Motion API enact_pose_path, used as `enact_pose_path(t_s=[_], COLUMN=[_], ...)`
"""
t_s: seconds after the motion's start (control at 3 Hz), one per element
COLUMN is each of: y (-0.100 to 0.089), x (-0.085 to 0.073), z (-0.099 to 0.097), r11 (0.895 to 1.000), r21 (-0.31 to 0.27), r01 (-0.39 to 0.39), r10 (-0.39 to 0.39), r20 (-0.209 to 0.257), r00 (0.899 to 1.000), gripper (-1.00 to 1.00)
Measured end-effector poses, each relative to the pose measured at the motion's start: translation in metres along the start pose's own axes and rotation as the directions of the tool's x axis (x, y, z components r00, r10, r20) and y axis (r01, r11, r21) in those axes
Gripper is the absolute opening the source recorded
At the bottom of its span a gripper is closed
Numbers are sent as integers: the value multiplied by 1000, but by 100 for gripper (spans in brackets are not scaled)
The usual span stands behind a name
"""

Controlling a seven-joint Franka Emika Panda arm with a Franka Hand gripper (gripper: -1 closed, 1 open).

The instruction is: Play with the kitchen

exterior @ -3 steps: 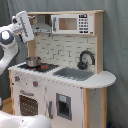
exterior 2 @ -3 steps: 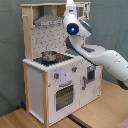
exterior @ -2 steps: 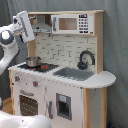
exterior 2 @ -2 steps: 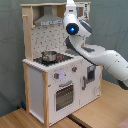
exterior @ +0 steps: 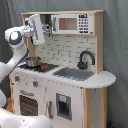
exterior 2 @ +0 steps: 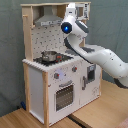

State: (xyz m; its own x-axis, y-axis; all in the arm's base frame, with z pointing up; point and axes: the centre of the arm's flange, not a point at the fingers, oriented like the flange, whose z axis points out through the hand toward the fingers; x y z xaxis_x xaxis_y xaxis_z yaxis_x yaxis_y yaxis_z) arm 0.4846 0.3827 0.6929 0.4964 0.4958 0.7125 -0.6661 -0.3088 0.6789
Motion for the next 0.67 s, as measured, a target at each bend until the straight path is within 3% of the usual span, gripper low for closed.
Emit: enact_pose_path(t_s=[0.33,0.67], y=[-11,-1], x=[15,17], z=[0,43], r11=[1000,998], r21=[-2,-58], r01=[20,35], r10=[-20,-33], r20=[-32,43], r00=[999,999], gripper=[-100,-100])
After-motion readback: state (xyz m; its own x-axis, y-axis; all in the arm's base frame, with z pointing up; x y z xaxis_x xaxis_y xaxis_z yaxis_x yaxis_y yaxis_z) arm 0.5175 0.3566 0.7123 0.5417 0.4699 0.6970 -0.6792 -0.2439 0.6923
